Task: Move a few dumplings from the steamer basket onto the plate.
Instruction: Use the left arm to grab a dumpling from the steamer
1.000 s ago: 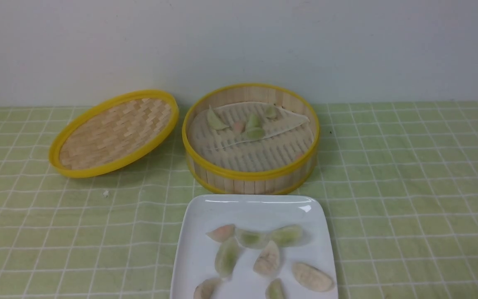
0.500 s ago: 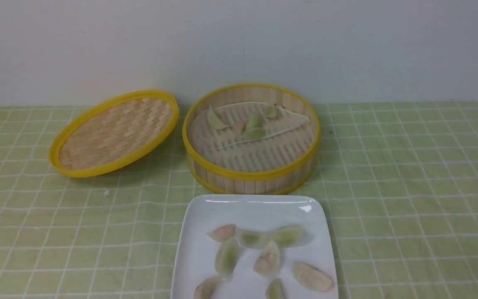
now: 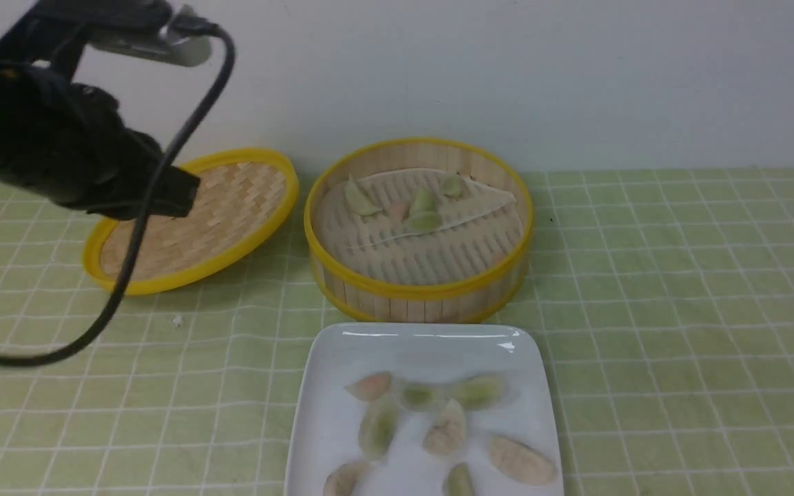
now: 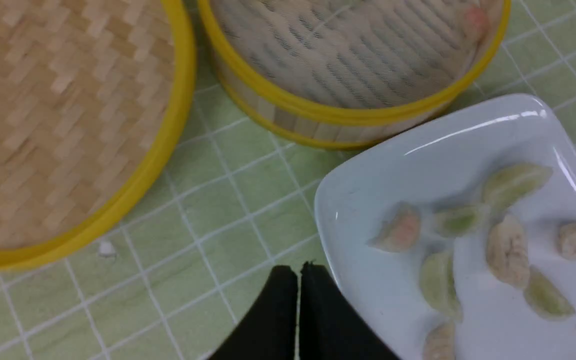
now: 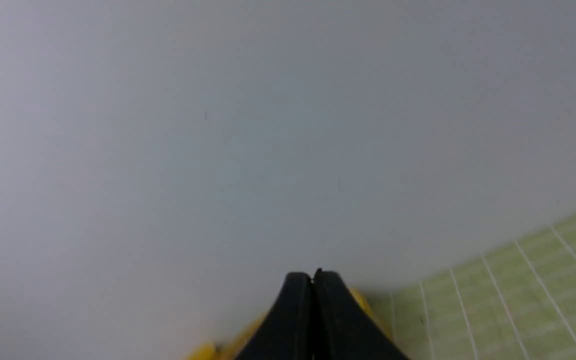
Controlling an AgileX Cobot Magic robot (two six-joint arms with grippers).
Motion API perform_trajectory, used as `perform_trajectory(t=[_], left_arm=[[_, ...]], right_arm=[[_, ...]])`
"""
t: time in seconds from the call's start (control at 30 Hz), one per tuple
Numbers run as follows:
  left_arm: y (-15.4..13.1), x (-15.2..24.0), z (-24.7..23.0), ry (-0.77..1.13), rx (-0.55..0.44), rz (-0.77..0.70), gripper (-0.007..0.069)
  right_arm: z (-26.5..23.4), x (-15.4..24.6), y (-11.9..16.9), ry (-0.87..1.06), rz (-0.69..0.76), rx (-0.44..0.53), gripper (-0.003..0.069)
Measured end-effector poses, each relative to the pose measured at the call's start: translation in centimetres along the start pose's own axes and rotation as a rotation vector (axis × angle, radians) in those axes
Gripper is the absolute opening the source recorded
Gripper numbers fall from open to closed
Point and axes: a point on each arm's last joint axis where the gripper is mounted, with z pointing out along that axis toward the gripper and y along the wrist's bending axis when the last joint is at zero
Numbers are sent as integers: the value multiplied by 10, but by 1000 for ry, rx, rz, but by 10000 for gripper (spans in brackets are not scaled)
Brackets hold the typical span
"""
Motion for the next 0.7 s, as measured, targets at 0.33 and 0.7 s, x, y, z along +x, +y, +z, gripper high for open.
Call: perform_trajectory(t=[0.33,0.7], left_arm=[[-18,-77,101,188,-21,291,-6],[-10,-100,211,90,-75,330,257]], right_arm=[[67,-66,41,722,-407,177,-16],[98,-59,49,810,-276,85,-16]])
